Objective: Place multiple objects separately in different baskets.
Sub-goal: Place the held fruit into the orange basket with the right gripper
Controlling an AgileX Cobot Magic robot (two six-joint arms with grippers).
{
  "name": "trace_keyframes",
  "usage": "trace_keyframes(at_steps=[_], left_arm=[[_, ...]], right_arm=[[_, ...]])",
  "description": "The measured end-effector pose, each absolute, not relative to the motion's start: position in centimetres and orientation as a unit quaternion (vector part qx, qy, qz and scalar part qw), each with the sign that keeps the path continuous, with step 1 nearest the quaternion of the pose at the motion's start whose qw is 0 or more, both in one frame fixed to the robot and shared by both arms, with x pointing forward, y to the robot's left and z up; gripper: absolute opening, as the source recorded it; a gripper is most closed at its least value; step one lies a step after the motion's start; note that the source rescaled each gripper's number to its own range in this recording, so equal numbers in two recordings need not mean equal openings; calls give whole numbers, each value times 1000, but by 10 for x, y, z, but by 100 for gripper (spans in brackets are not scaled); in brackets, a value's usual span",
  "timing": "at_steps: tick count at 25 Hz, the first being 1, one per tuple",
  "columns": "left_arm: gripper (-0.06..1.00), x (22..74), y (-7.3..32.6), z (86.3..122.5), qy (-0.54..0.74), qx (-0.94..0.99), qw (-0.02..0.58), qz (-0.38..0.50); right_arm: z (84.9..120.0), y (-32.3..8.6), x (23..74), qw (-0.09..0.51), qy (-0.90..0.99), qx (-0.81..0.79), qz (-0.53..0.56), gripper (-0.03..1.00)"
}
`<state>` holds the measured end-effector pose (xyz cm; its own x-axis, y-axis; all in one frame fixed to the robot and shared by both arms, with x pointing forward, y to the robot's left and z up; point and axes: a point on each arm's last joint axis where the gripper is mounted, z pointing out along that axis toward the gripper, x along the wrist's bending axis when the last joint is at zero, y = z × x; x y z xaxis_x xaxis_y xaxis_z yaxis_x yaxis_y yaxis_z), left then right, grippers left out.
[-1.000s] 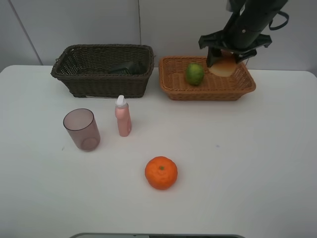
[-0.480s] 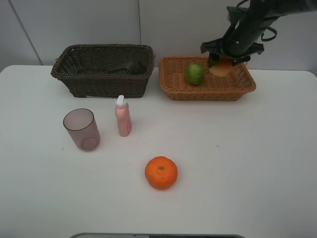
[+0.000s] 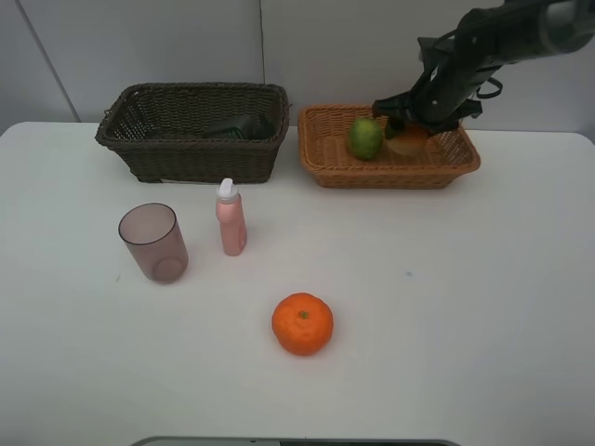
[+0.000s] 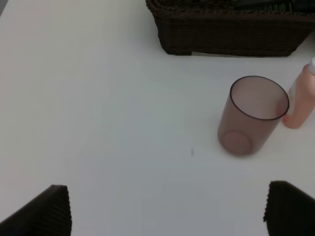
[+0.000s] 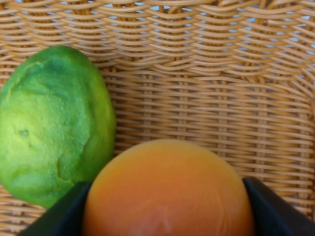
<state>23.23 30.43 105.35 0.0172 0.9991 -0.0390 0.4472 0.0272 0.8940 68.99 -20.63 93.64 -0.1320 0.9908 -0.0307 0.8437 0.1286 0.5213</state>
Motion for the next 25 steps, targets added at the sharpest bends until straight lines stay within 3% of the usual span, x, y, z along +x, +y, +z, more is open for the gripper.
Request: trace_keyframes(at_steps=[5, 10, 12, 17, 25], left_arm=[[100, 232, 304, 1053, 603, 599, 387, 357], [100, 232, 304, 1053, 603, 599, 387, 357], [100, 232, 304, 1053, 603, 599, 387, 357], [100, 232, 304, 1053, 603, 599, 387, 357], [100, 232, 304, 1053, 603, 599, 387, 357]], right_arm=[[929, -206, 691, 187, 728, 632, 190, 44], [930, -206, 691, 188, 728, 631, 192, 79], [930, -206, 691, 188, 728, 631, 192, 87], [939, -207, 688, 188, 727, 632, 189, 90], [990, -200, 665, 182, 735, 629, 175, 91]])
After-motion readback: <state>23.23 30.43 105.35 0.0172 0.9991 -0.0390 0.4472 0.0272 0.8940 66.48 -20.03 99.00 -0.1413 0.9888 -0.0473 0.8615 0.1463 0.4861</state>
